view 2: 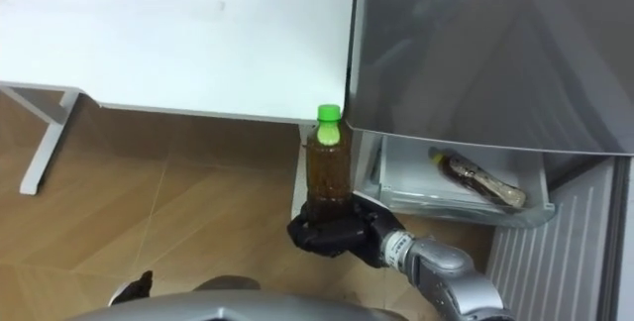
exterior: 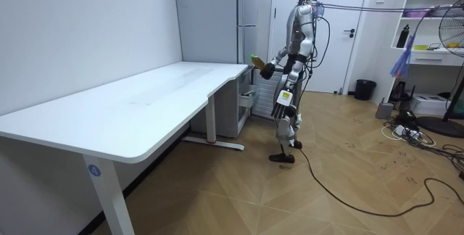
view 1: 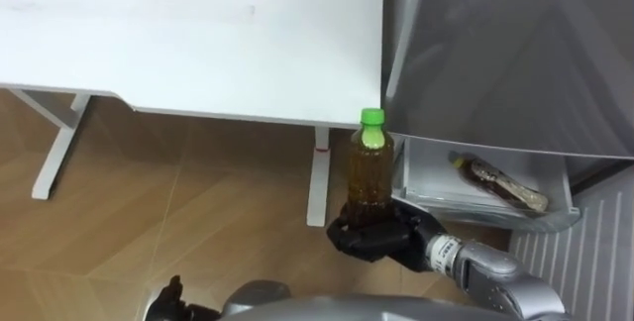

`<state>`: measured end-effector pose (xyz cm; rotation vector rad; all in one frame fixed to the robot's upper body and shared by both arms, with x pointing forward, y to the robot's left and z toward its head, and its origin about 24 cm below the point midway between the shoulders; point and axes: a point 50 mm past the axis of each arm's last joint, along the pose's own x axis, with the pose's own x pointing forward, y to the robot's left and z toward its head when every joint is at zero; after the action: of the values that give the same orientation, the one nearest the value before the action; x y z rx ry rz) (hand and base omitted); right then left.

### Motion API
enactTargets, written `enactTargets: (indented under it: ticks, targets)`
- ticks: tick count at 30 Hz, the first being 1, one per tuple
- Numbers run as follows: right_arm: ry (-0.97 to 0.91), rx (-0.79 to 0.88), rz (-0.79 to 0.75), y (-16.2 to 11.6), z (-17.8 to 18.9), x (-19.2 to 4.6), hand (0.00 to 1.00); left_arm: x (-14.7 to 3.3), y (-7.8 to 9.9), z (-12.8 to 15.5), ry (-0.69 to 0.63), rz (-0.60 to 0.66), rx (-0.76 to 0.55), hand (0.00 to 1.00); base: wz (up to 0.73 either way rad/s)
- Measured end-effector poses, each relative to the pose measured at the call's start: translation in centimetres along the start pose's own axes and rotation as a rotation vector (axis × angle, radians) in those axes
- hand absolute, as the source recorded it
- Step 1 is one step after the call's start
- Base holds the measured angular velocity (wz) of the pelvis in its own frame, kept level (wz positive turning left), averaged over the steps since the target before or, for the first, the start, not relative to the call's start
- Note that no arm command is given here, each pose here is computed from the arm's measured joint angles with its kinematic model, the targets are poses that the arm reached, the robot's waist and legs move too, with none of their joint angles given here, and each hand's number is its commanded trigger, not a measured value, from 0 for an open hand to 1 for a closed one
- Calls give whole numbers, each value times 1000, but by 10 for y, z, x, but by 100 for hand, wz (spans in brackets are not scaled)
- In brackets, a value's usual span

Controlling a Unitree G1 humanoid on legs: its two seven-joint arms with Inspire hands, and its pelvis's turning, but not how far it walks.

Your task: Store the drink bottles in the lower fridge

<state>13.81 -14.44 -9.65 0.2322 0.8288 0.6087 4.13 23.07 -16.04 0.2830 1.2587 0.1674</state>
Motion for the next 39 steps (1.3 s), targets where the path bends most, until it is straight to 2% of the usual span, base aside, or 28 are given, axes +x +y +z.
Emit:
enactTargets:
  ticks: [14,27,39]
  targets:
    - [46,17,-49,-12,-6,1,100,1,-2,2,-1,-55,56,0,-6]
    - [-28,61,-167,-31,6,-8,100,1,0,0,14,-45,80,0,-6]
    - [-101,231,-261,-29,5,-3,100,1,1,0,10,-17,76,0,-3]
